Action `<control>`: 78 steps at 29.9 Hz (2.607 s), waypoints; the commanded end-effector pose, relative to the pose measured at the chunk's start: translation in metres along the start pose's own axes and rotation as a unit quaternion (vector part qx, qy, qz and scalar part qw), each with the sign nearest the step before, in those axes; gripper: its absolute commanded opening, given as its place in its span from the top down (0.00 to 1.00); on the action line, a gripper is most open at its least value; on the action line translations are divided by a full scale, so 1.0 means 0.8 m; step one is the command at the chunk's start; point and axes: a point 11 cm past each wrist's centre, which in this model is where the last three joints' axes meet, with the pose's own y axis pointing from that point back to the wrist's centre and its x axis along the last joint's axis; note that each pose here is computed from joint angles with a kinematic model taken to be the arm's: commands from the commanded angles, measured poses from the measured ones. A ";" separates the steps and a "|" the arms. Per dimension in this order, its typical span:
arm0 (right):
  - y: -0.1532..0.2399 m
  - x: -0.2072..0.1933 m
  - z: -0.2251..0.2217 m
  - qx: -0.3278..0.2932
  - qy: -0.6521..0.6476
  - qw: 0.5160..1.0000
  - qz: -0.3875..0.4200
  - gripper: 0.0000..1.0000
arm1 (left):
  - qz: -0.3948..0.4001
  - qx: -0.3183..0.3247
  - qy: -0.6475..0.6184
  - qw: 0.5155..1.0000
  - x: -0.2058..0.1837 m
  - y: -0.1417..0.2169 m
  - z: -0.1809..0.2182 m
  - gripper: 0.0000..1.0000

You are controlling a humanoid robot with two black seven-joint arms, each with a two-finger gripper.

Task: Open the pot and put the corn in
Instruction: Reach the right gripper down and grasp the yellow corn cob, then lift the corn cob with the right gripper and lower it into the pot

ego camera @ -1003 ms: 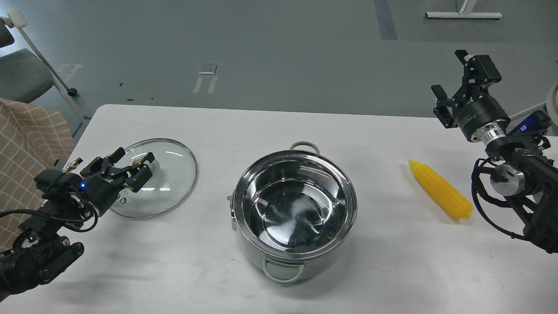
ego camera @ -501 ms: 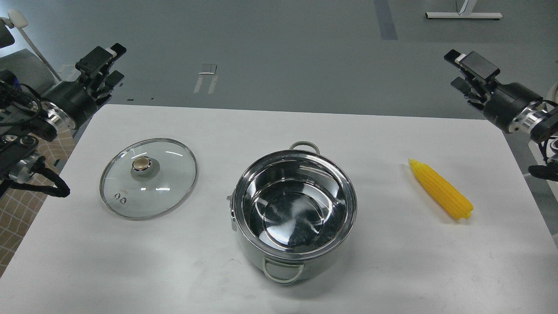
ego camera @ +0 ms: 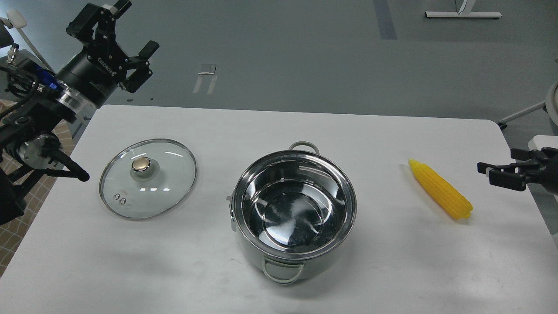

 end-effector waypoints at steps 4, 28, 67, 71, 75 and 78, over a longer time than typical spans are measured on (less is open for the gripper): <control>-0.049 -0.030 -0.028 0.028 0.006 1.000 -0.007 0.01 | -0.008 -0.010 -0.001 1.000 -0.006 -0.002 0.010 0.03; -0.081 -0.043 -0.039 0.035 0.031 0.999 -0.018 1.00 | -0.002 -0.028 -0.007 1.000 0.001 0.001 0.032 0.03; -0.047 0.183 -0.339 0.308 0.270 0.910 -0.058 0.96 | 0.001 -0.024 0.001 1.000 -0.008 -0.004 0.018 0.03; -0.057 0.162 -0.345 0.320 0.261 0.908 -0.076 0.90 | 0.000 -0.024 0.001 1.000 -0.008 -0.004 0.017 0.03; -0.064 0.149 -0.351 0.330 0.251 0.906 -0.086 0.85 | 0.000 -0.024 0.001 1.000 -0.008 -0.004 0.017 0.03; -0.073 0.148 -0.356 0.331 0.251 0.905 -0.088 0.80 | 0.001 -0.025 0.002 1.000 -0.008 -0.004 0.018 0.03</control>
